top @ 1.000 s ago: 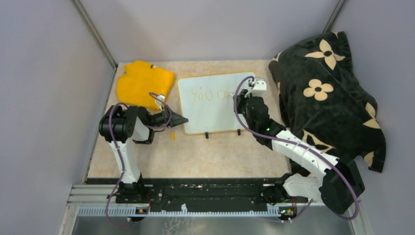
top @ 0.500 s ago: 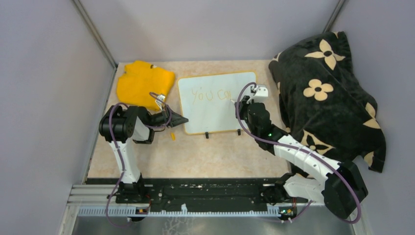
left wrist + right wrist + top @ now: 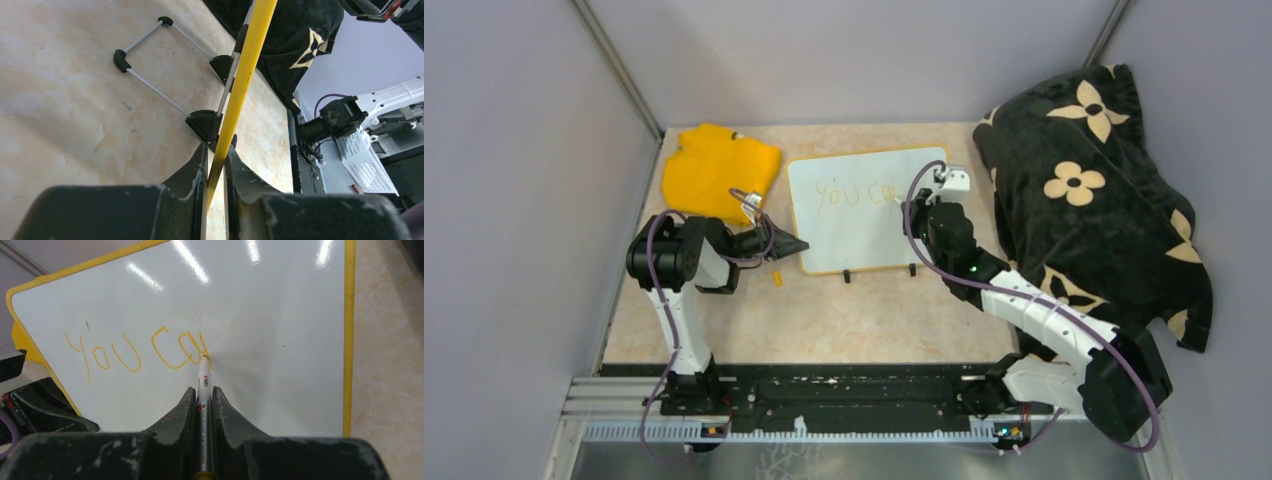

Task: Write a sentence on the whiteboard

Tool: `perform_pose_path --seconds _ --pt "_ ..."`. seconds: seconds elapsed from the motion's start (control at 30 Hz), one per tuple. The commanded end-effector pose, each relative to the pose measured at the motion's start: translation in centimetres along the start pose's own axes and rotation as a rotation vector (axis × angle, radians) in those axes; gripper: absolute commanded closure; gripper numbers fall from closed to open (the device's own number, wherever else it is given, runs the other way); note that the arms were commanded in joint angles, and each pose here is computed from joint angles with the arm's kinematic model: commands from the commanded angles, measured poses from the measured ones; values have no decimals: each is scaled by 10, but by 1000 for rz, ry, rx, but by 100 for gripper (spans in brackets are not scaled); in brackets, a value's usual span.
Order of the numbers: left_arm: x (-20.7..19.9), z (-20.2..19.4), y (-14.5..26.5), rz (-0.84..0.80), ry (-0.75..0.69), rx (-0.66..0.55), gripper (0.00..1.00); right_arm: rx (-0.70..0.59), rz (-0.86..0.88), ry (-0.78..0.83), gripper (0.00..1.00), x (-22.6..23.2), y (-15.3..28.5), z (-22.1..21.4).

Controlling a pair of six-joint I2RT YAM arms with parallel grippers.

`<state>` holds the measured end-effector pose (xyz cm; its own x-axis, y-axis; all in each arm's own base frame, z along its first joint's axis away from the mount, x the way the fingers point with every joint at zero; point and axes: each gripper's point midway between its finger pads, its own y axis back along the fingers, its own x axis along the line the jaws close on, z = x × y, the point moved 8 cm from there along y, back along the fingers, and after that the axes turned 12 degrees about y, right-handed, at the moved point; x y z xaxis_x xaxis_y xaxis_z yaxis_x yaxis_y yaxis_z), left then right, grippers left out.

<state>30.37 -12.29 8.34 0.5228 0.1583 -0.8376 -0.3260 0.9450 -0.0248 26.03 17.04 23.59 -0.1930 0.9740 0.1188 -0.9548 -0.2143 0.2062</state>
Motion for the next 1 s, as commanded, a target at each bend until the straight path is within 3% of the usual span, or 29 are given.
perform_pose_path --seconds 0.0,0.57,0.97 --pt "-4 8 -2 -49 -162 -60 100 -84 -19 -19 100 2 -8 31" --pt "-4 8 -2 -49 -163 -60 100 -132 -65 -28 100 -5 -15 51" --pt "-4 8 -2 -48 -161 -59 100 -104 -104 -32 100 -15 -7 37"
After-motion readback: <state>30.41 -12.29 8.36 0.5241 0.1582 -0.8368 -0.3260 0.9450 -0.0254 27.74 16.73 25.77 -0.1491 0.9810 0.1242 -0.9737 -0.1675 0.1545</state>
